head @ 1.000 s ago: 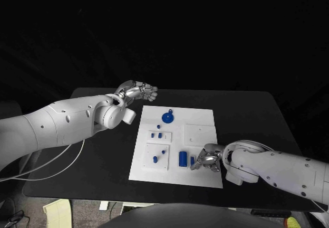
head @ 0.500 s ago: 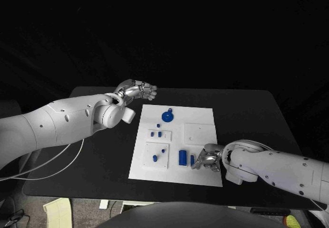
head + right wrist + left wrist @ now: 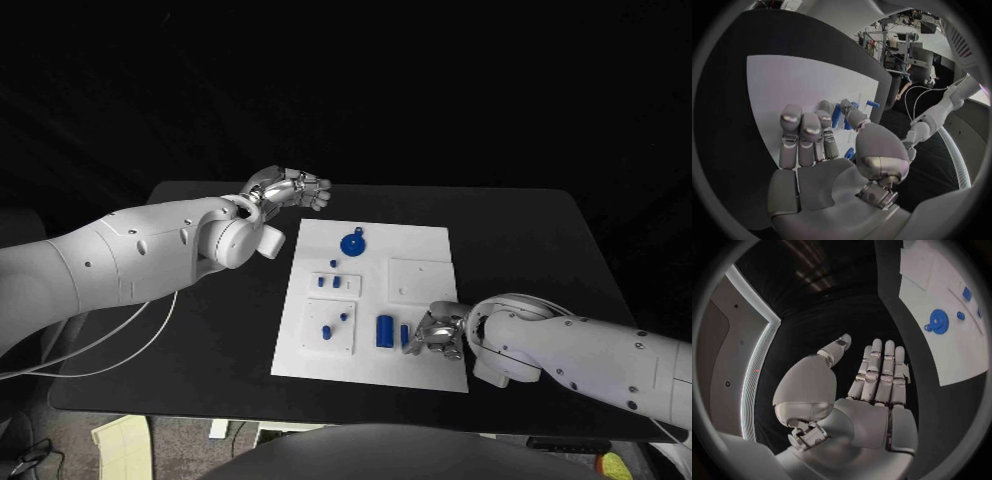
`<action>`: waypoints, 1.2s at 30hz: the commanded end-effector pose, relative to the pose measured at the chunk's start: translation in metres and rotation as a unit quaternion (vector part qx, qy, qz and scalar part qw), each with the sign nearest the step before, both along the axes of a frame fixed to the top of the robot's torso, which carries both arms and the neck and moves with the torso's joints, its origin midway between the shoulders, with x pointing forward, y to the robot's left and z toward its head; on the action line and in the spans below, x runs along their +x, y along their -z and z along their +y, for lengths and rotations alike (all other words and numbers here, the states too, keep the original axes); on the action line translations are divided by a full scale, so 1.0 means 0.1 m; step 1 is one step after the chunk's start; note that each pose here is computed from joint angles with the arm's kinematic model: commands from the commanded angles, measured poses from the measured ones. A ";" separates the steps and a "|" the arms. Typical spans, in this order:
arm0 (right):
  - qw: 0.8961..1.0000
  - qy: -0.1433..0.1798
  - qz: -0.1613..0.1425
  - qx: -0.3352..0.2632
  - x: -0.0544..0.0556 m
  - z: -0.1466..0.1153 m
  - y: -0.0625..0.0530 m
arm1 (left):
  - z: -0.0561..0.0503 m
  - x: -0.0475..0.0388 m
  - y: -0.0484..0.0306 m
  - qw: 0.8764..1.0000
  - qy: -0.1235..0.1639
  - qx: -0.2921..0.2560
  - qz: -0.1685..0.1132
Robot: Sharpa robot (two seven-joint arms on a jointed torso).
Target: Assemble the parts on the task board
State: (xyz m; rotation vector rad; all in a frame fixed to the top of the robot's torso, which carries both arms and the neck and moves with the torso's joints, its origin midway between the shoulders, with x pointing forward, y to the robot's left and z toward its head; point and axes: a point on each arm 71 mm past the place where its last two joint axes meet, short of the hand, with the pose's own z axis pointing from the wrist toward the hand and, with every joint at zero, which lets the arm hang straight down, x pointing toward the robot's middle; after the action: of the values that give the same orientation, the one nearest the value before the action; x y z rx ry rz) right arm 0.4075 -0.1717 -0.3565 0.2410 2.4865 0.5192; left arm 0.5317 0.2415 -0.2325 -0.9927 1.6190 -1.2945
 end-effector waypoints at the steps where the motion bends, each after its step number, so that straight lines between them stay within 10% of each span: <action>1: 1.000 0.006 -0.008 -0.002 0.01 -0.01 0.00 | -0.02 -0.003 -0.007 1.000 0.007 -0.006 -0.001; 36: 0.999 0.008 0.014 -0.034 0.05 -0.01 0.07 | -0.03 -0.004 -0.005 1.000 0.008 -0.006 0.000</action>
State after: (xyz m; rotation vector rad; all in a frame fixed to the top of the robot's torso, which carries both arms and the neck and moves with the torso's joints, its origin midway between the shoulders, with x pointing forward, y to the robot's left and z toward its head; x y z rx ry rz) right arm 0.4122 -0.1669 -0.3589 0.2370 2.5114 0.4895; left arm 0.5316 0.2410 -0.2327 -0.9928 1.6209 -1.2951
